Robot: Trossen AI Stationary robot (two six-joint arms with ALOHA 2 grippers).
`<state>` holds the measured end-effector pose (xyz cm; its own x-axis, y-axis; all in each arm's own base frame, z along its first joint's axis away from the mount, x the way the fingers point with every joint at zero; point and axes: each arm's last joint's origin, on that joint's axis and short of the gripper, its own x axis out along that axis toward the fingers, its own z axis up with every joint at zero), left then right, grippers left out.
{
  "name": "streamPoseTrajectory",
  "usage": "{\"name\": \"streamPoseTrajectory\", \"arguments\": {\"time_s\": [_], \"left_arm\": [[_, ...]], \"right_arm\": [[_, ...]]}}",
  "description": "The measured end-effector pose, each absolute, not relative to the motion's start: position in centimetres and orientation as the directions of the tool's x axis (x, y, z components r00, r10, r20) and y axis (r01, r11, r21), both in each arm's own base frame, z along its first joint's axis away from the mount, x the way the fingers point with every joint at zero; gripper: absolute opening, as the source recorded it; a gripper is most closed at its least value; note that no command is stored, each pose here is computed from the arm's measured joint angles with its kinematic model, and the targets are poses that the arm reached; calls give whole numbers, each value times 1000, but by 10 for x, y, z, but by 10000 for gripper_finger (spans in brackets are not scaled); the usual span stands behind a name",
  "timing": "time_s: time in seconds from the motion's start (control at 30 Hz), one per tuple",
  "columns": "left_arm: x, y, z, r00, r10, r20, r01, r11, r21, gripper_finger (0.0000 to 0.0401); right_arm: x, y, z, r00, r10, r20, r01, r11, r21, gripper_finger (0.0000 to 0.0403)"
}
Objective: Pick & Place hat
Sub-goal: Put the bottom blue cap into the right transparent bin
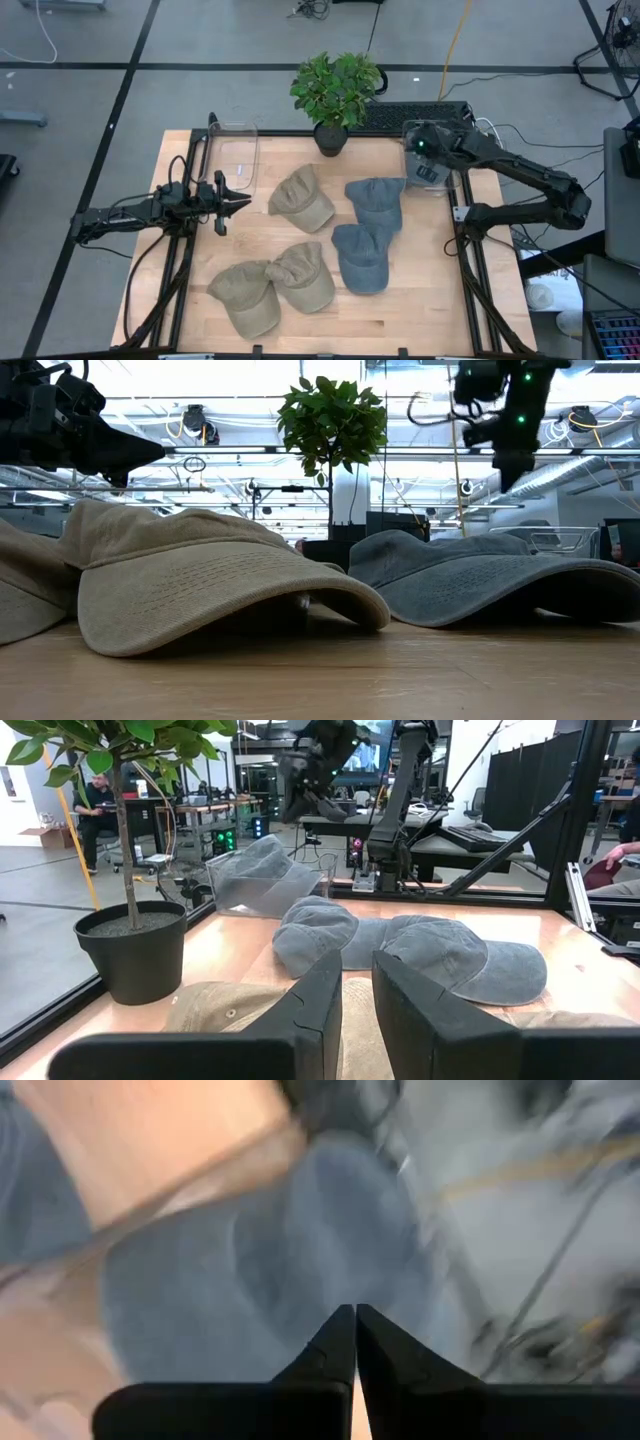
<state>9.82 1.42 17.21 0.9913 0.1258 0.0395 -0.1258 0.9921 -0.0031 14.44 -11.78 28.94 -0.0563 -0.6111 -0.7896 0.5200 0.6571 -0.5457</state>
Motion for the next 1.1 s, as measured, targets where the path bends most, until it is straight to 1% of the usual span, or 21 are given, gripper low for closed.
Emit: {"name": "streamPoseTrajectory", "arguments": {"time_s": [0.03, 0.1, 0.23, 0.33, 0.53, 0.7, 0.83, 1.0, 1.1], "left_arm": [[98, 14, 172, 991, 126, 39, -126, 992, -3, 67], [98, 14, 172, 991, 125, 39, -125, 992, -3, 67], [98, 14, 172, 991, 126, 39, -126, 992, -3, 67], [98, 14, 172, 991, 126, 39, -125, 992, -3, 67], [98, 14, 172, 991, 126, 39, -126, 992, -3, 67], [98, 14, 172, 991, 126, 39, -126, 992, -3, 67], [98, 14, 172, 991, 126, 39, -126, 992, -3, 67], [98, 14, 172, 991, 125, 39, -125, 992, -3, 67], [98, 14, 172, 991, 126, 39, -126, 992, -3, 67]], "right_arm": [[141, -121, 288, -55, -580, -813, 577, 646, -500, 2], [137, -126, 288, -16, -524, -852, 670, 626, -398, 1], [133, -130, 286, 31, -454, -890, 771, 578, -268, 0], [133, -135, 282, 40, -404, -914, 802, 559, -212, 0], [129, -144, 250, -43, -326, -944, 810, 541, -224, 0], [123, -150, 218, -78, -296, -952, 825, 516, -229, 0], [120, -149, 201, -99, -279, -955, 820, 520, -237, 0], [121, -150, 197, -96, -276, -956, 814, 531, -235, 0], [121, -149, 202, -103, -262, -960, 802, 548, -236, 0]]}}
